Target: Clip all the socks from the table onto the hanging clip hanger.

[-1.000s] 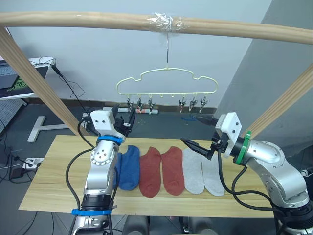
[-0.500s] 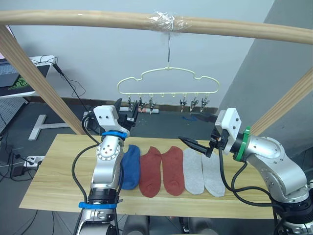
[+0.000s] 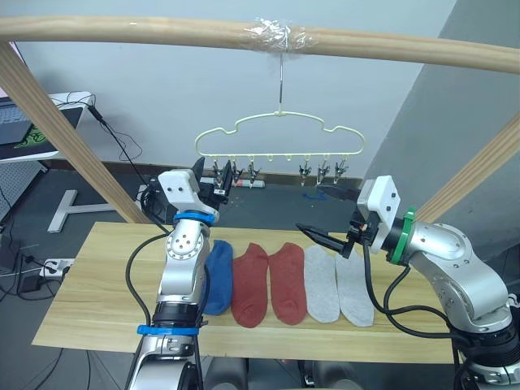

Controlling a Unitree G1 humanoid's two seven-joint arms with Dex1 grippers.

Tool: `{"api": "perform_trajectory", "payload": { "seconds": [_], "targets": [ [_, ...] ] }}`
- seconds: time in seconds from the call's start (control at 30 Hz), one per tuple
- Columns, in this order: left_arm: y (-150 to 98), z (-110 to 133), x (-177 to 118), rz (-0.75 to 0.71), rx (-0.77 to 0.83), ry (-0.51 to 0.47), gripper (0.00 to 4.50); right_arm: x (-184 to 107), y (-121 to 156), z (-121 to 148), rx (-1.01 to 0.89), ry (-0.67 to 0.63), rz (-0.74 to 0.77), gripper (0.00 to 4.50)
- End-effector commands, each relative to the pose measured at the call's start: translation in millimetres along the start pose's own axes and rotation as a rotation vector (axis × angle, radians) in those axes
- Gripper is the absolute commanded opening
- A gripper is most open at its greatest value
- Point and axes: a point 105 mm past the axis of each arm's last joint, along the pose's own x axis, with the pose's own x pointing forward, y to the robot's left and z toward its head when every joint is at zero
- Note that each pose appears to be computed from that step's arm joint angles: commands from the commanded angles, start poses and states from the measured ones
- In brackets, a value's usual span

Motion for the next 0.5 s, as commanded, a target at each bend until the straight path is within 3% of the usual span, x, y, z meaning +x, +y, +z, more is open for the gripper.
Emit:
{"api": "perform_trajectory", "payload": {
  "seconds": [0.03, 0.13, 0.23, 0.4, 0.5],
  "targets": [
    [0.1, 13.3, 3.2, 0.001, 0.009, -0.054, 2.96, 0.6, 1.6, 7.4, -0.021, -0.024, 0.012, 4.5],
    [-3.5, 14.8, 3.8, -0.019, -0.001, -0.06, 2.96, 0.6, 1.5, 8.3, -0.023, -0.028, 0.01, 4.5],
    [-5.1, 17.2, 4.9, -0.03, -0.004, -0.07, 2.42, 0.7, 0.9, 8.7, -0.025, -0.032, 0.006, 4.5],
    [-5.9, 17.8, 4.4, -0.037, 0.002, -0.071, 0.91, 0.6, 1.9, 8.8, -0.021, -0.037, 0.006, 4.5],
    [-4.9, 17.2, 3.5, -0.036, 0.003, -0.066, 0.26, -0.2, 3.3, 6.2, 0.004, -0.035, 0.001, 4.5]
  ]
}}
